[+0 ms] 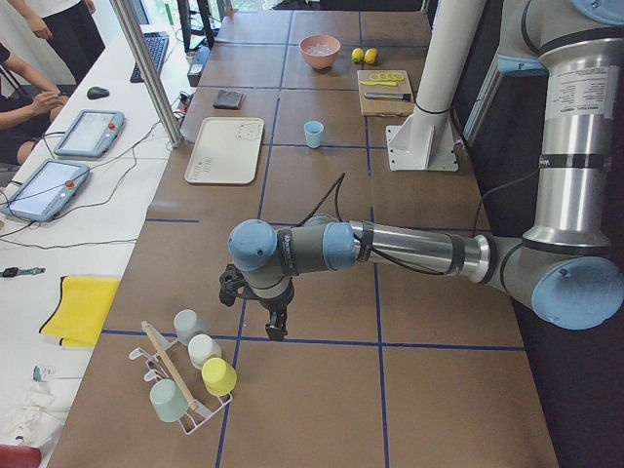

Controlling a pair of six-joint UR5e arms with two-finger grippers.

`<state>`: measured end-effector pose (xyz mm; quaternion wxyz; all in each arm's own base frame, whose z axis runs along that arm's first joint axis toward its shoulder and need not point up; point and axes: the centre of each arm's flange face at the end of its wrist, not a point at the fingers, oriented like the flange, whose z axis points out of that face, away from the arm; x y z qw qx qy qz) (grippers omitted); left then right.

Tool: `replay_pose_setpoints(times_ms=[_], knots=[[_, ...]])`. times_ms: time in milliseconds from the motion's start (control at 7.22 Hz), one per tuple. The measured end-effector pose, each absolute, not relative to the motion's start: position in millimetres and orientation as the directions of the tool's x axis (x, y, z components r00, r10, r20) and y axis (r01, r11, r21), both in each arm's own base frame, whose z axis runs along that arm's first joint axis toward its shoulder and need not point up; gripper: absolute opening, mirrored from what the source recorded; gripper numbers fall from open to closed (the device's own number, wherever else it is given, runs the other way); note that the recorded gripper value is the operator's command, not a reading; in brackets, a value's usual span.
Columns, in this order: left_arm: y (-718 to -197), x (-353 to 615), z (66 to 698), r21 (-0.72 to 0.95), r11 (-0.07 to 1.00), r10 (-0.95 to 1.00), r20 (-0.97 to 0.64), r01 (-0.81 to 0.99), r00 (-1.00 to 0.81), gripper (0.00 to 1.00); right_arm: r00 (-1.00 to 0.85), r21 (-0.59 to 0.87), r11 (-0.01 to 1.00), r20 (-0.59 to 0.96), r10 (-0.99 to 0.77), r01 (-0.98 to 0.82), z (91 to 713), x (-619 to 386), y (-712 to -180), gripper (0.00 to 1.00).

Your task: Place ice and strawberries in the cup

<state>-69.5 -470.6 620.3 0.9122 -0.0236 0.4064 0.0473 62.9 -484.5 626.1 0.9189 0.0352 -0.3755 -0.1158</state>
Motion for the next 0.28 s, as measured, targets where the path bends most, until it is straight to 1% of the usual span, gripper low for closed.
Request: replay_pose_setpoints(times_ms=[277], knots=[[-470.7, -69.5, 619.1, -0.002, 0.994, 0.069, -0.743, -0.106, 0.665, 1.0, 0.691, 0.152, 0.971, 0.682, -0.239, 0.186, 626.1, 62.9, -484.5, 0.99]])
